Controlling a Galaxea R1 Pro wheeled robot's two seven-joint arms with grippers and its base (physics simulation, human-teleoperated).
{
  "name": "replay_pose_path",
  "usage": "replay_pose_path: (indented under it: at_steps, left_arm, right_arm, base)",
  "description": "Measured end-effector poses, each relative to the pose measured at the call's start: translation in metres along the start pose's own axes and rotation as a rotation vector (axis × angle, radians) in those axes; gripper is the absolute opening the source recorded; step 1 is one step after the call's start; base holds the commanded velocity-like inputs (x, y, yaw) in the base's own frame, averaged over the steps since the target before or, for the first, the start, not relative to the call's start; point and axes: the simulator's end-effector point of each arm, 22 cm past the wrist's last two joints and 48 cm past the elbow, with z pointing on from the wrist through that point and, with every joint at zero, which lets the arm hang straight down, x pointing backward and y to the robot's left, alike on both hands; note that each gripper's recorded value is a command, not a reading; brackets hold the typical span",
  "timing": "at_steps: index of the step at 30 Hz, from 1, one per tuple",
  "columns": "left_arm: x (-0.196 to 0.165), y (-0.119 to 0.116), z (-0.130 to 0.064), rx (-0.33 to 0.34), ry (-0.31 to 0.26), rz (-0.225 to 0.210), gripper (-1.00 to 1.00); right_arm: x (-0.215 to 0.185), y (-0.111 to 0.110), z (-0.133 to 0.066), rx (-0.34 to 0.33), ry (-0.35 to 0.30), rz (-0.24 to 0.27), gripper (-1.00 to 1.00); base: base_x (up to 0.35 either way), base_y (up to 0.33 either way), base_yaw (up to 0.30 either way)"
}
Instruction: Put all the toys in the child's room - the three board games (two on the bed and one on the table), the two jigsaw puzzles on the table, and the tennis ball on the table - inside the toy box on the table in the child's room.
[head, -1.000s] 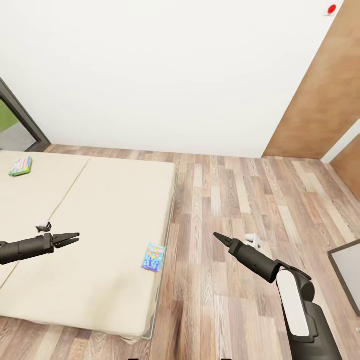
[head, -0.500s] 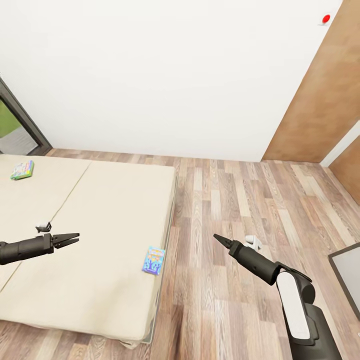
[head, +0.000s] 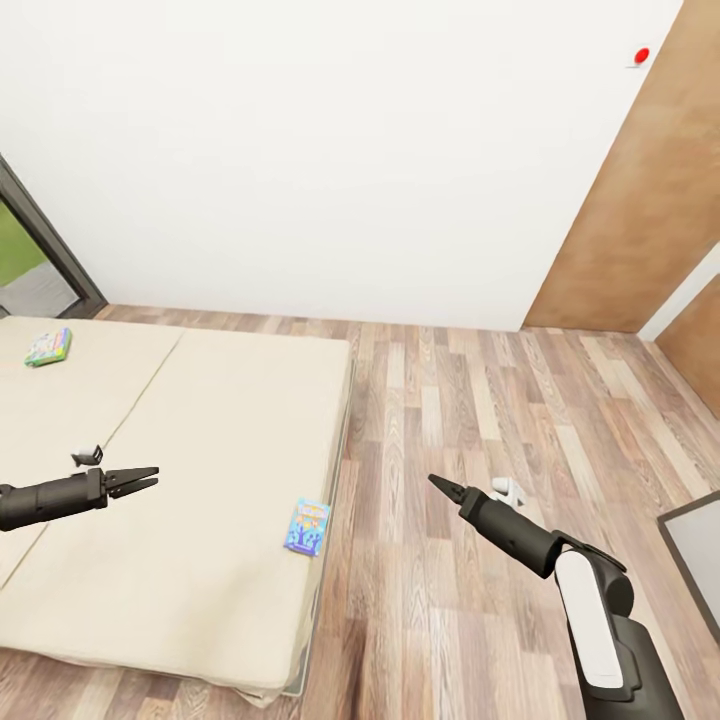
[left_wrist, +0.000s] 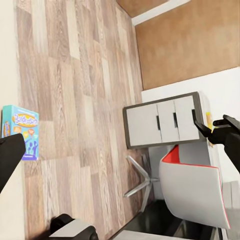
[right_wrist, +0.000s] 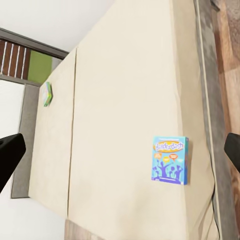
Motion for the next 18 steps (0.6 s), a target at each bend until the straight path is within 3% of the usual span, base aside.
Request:
replay_pose_path:
  at_steps: [18]
  left_arm:
    - [-0.009,-0.014,-0.006,0.01,-0.021,0.026,1.0]
  right_arm:
    - [-0.008,0.013,-0.006,-0.017,-0.019,-0.017,1.0]
  base:
    - [0.0,0.0,0.0]
